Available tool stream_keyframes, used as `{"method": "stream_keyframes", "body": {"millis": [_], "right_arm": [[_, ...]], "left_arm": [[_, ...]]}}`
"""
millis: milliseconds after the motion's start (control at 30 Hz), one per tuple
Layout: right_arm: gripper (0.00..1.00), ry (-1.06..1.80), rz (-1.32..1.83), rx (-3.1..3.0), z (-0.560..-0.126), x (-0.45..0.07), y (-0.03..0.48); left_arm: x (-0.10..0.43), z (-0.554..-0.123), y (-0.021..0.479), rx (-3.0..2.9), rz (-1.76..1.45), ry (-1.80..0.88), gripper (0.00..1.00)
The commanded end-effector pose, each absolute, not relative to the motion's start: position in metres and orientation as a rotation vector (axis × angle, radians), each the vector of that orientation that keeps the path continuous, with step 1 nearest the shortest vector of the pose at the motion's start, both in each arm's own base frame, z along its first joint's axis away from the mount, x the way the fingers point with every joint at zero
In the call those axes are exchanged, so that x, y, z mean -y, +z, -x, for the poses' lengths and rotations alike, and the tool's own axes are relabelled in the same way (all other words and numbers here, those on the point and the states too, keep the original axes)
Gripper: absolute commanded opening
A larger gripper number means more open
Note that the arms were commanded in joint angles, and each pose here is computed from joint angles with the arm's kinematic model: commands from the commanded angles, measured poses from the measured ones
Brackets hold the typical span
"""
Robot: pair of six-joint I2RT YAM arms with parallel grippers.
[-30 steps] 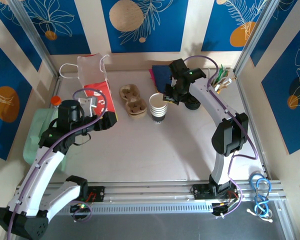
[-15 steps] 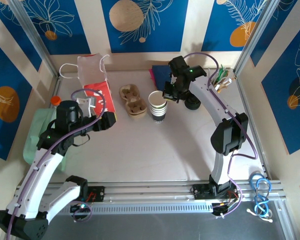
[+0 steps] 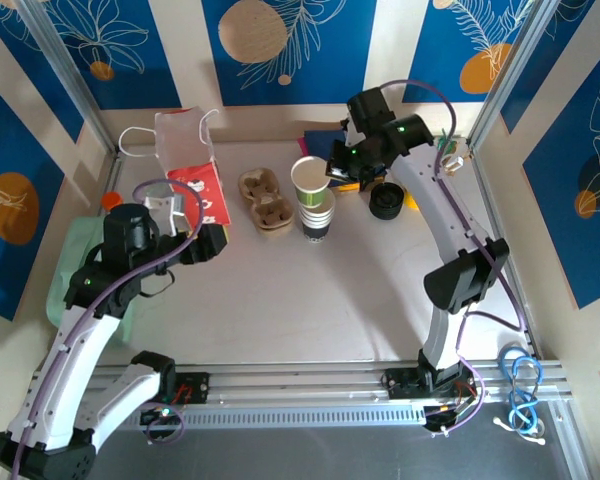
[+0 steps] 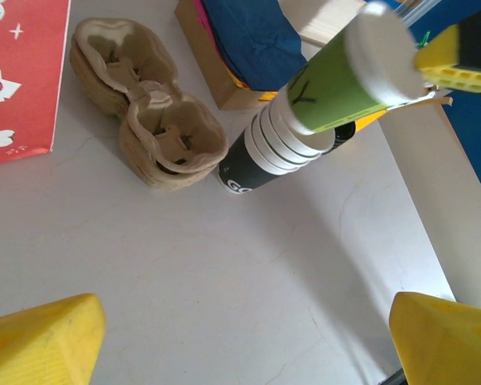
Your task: Pack the takeout coffee
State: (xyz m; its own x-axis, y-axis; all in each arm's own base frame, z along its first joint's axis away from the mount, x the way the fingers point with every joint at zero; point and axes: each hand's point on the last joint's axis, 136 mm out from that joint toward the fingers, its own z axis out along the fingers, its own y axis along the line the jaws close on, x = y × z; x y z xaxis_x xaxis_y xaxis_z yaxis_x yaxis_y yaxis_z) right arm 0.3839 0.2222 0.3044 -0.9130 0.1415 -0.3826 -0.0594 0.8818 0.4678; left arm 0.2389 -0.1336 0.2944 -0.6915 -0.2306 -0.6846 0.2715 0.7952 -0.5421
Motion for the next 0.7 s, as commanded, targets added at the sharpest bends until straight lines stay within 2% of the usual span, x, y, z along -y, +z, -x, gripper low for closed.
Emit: {"method": "stream_keyframes", "body": {"millis": [0,200,333,667], "right_arm": [[0.0,0.771,0.009,-2.552,-0.353,-0.219,0.357],[0.0,0.852,0.065,-2.477,-0.321,-0.215,0.398],[0.0,0.85,0.133,-2.492,-0.292,-0.217,0.402],[0.0,0.668,0.209,-2.672,-0.232,-0.216,0.324]], "left_arm": [[0.131,-0.237,0.303,-2.166,-0.055,-0.775,0.91],[0.126,-0.24,0.305,-2.147,-0.027,-0.748,0.92],[0.123,-0.243,0.305,-2.136,-0.01,-0.733,0.92],[0.116,-0.252,0.297,-2.112,0.051,-0.694,0.93]]}}
